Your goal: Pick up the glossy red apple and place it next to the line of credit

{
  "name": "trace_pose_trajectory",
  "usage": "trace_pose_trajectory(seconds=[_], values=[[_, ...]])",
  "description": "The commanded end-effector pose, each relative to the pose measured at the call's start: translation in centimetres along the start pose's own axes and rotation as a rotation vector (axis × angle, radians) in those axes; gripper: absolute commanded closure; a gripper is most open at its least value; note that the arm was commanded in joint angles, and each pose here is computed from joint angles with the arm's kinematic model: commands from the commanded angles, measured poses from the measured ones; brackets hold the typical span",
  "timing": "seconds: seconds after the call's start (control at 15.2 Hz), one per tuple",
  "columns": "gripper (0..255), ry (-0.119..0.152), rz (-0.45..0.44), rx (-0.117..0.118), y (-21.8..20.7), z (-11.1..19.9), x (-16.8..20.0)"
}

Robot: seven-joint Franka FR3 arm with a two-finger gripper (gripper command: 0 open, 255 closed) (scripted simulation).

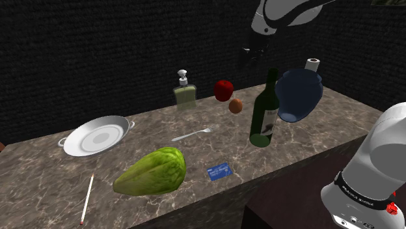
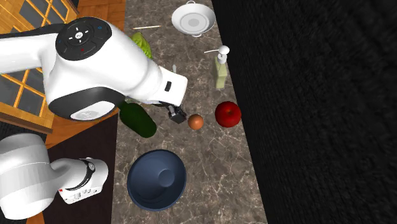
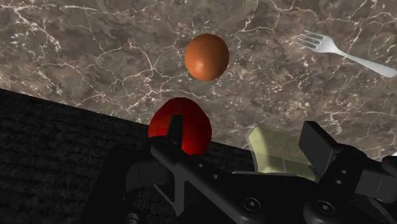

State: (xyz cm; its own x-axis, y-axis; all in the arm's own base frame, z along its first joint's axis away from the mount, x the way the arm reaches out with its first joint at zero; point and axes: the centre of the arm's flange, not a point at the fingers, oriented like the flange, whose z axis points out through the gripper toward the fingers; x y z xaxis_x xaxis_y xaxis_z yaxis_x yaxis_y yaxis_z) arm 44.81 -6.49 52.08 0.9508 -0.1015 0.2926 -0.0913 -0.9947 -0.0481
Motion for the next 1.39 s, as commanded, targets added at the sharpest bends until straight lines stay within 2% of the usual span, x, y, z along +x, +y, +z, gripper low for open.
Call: trace_pose_trajectory(seconds=[0.0,0.86,1.32], values=[[0,0.017,-0.011,-0.010,1.0,1.9,1.5],[0,0.117,-0.080,-0.069,5.0,13.6,11.7],[0,0.118,-0.080,-0.069,5.2,16.8,12.2]])
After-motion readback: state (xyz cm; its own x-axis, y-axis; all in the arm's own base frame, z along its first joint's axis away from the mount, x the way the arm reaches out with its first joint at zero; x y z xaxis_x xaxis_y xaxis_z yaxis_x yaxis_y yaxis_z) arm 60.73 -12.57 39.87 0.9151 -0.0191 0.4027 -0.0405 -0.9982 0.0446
